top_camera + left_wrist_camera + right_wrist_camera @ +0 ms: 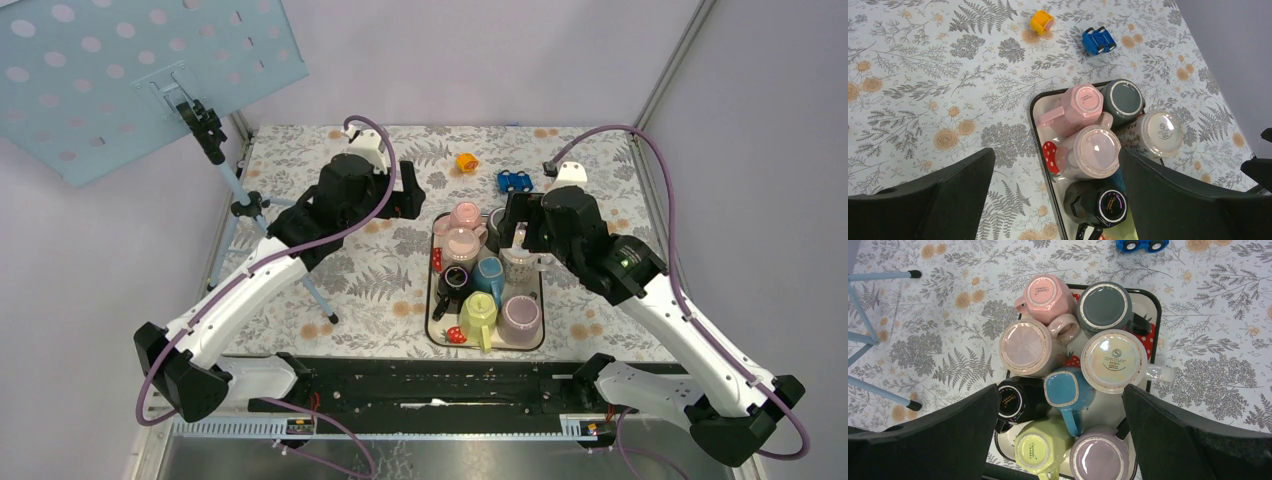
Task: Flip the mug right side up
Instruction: Turn over the cup on the tray.
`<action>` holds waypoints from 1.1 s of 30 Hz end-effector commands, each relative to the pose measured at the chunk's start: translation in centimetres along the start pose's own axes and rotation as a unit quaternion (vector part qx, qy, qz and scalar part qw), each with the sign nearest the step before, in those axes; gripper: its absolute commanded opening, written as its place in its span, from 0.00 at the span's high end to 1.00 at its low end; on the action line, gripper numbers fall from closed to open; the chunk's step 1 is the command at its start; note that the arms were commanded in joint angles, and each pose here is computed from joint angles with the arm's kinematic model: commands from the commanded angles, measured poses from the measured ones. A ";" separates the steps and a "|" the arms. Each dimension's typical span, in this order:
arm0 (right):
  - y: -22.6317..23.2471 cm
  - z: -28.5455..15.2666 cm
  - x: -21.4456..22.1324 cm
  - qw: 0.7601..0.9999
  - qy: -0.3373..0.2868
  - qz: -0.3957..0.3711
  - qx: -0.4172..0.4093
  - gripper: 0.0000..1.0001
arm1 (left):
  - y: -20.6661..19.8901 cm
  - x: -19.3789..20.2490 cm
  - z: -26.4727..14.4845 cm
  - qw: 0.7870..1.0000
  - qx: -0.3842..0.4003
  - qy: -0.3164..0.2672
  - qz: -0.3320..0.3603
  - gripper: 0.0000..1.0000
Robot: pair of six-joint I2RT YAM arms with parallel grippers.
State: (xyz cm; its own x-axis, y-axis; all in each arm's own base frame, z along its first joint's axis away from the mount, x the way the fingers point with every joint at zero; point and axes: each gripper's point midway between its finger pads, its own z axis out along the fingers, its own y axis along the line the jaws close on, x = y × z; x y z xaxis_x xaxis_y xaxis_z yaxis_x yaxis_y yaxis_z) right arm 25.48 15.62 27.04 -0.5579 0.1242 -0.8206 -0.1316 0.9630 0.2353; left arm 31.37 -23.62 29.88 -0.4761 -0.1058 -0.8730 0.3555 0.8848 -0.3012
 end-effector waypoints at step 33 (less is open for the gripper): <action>-0.9 1.5 6.7 0.993 0.113 -0.023 0.011 0.00 | -0.4 11.1 -0.8 0.987 0.089 0.135 0.026 0.01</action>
State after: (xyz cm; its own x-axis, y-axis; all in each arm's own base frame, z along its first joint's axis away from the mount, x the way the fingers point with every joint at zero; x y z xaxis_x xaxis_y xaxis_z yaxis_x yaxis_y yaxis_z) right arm 23.31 15.40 20.11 -0.7202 0.0164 -0.6936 -0.1336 0.9777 0.1619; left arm 27.68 -23.48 20.69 -0.6425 0.0491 -0.7647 0.4057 0.8684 -0.2850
